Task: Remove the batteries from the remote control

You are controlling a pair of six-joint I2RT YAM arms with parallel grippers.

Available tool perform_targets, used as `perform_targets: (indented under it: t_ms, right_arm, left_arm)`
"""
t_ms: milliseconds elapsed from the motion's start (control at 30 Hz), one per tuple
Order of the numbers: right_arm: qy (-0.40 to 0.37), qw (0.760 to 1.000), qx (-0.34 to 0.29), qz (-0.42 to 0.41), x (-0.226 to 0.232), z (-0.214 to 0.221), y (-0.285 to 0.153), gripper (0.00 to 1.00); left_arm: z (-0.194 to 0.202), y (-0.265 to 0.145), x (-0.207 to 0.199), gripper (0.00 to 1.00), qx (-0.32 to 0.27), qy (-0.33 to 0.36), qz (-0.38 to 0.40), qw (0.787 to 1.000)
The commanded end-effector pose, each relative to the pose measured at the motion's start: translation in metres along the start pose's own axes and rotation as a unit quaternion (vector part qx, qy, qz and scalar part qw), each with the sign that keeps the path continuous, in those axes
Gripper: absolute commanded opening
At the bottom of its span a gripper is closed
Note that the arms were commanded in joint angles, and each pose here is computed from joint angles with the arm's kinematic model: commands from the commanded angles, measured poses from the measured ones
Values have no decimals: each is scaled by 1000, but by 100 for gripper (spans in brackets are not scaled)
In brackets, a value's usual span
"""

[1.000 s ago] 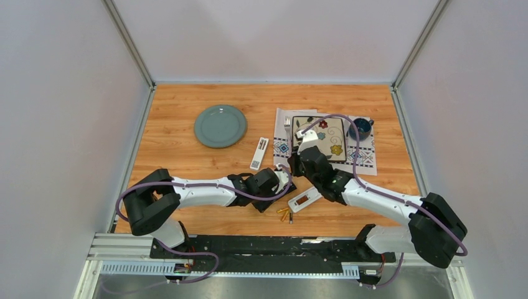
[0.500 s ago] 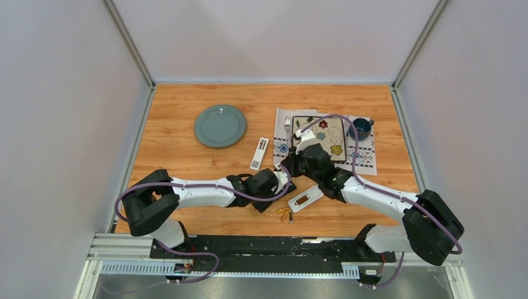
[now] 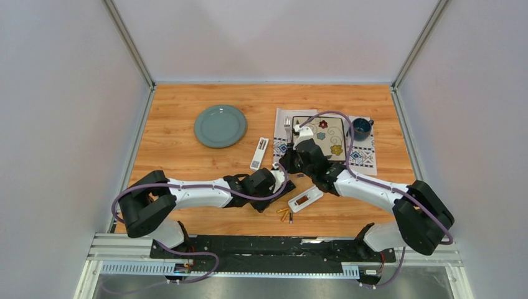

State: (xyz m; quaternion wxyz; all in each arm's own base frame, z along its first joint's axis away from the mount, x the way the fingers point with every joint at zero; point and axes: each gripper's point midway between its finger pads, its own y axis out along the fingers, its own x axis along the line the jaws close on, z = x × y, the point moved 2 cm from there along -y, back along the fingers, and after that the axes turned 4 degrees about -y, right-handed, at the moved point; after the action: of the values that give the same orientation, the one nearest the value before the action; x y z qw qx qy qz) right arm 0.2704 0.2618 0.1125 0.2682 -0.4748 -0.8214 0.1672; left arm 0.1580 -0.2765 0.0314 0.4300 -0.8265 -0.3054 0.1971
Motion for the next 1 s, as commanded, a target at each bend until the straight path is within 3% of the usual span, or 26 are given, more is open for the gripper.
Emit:
perform_targets:
  t_ms: [0,200,433,967]
  right_arm:
    - [-20,974,197,108,-53,118,-24,0]
    - [-11,971,198,131,-62,123,-29,0]
    - [-8,983,126,130,-57,78,-37,0]
    - [98,995,-11,11,-63,-19,-84,0]
  left_arm:
    - [52,3,4,0,77,-44,12,996]
    - [55,5,7,0,86,-49,7,995]
    - [57,7,7,0,97,-47,4,994]
    - [32,-2,7,0,67,-32,2,997]
